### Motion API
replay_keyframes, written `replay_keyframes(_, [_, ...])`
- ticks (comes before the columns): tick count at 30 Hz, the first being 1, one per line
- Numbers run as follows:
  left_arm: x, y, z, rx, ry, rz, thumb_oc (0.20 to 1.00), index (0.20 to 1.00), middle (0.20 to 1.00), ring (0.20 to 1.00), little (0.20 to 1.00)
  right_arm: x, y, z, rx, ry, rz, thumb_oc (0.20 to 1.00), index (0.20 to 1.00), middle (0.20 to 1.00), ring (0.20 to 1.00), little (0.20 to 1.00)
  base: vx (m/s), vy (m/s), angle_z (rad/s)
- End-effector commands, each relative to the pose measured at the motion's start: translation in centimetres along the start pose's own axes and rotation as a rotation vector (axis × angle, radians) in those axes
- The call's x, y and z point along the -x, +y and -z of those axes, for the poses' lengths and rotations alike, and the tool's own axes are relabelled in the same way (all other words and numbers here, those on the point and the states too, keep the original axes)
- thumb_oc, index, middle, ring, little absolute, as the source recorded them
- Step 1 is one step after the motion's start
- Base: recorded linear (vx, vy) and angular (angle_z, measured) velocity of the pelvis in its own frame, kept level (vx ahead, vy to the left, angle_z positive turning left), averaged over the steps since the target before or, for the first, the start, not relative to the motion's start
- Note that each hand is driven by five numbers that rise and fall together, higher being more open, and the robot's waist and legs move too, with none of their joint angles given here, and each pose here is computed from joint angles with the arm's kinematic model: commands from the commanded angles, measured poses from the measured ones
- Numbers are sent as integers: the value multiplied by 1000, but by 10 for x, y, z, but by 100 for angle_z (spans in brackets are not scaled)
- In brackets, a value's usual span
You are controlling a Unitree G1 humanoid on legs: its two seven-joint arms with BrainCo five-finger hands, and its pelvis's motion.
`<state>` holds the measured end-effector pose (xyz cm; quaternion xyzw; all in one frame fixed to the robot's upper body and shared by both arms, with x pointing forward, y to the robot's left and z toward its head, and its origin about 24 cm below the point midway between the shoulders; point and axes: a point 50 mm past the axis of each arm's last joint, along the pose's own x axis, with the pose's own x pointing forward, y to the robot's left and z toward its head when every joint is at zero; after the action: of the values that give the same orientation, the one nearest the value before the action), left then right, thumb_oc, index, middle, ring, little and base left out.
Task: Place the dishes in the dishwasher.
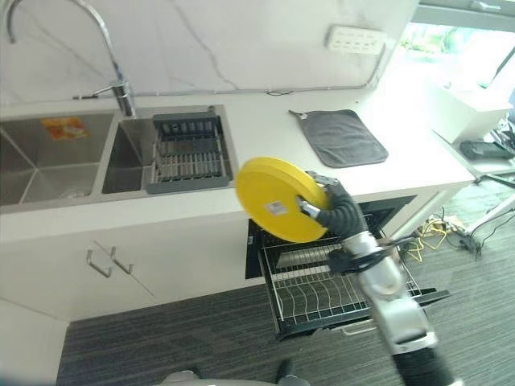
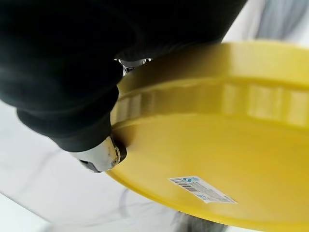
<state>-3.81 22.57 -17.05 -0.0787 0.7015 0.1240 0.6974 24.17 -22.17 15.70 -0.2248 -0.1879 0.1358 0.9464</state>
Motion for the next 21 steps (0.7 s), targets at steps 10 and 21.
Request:
replay_keyframes(10, [13, 50, -64, -62, -134, -126, 1000, 1000, 1000, 1000, 1000, 4, -52, -43, 432, -85, -128, 200, 200, 200, 200, 200, 138, 70, -18])
replay_keyframes(21, [16, 53, -71, -87, -163, -185, 1000, 1000, 1000, 1000, 1000, -7, -31, -20, 637, -35, -198, 200, 200, 200, 200, 200, 36, -29, 3])
